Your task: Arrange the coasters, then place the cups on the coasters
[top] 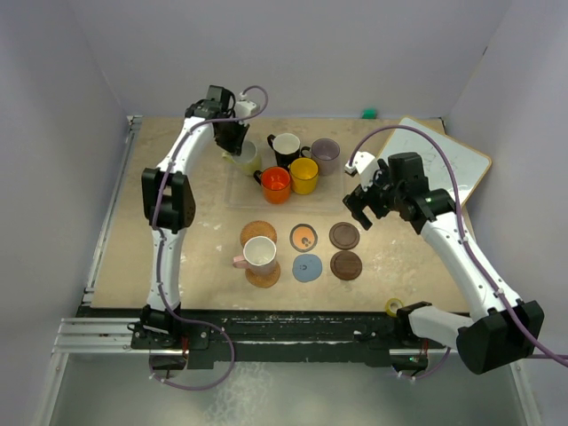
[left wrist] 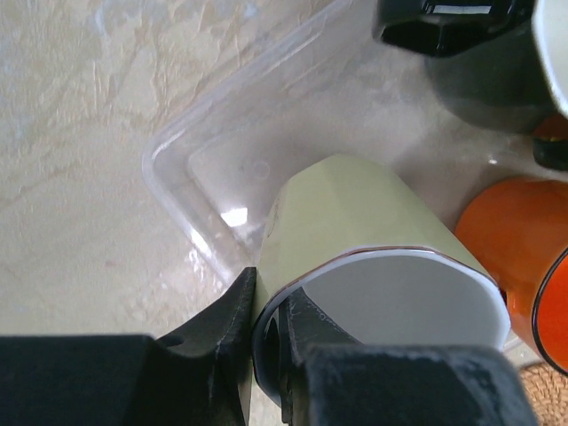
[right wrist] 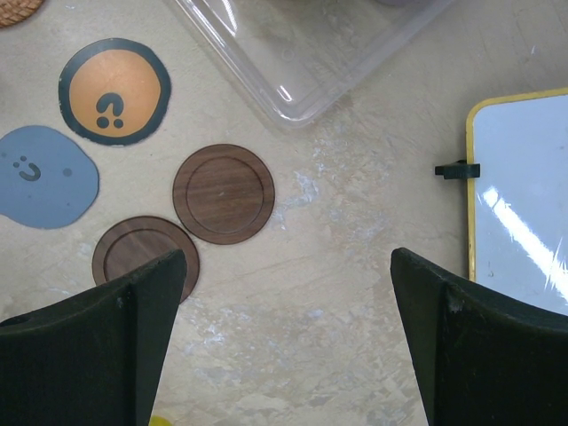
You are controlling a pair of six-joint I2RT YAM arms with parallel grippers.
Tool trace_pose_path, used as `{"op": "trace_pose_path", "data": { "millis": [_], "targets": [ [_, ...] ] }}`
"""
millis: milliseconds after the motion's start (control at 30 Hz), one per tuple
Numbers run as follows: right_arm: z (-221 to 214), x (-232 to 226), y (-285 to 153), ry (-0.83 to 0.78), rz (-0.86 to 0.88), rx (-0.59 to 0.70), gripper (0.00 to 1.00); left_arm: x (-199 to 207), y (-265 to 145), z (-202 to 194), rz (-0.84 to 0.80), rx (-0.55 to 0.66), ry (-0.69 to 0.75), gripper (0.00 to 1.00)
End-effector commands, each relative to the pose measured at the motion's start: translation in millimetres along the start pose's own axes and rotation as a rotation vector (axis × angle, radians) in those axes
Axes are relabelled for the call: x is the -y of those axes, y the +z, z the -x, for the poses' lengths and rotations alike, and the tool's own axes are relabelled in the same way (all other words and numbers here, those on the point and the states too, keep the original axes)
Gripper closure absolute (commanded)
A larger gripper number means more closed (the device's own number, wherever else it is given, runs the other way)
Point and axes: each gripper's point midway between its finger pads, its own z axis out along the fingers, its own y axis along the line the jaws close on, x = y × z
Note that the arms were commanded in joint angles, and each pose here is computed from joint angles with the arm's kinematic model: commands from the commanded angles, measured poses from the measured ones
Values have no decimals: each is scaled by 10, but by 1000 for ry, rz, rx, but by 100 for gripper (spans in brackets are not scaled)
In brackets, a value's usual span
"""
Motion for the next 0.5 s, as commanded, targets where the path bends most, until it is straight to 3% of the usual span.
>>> {"op": "trace_pose_path", "data": {
  "millis": [0, 467],
  "targets": [
    [160, 17, -57, -18, 7, 42, 0, 5, -704, 276, 83, 77, -36, 97],
    [186, 32, -84, -7, -6, 55, 0, 27, -1272, 252, 188, 125, -41, 97]
  ]
}}
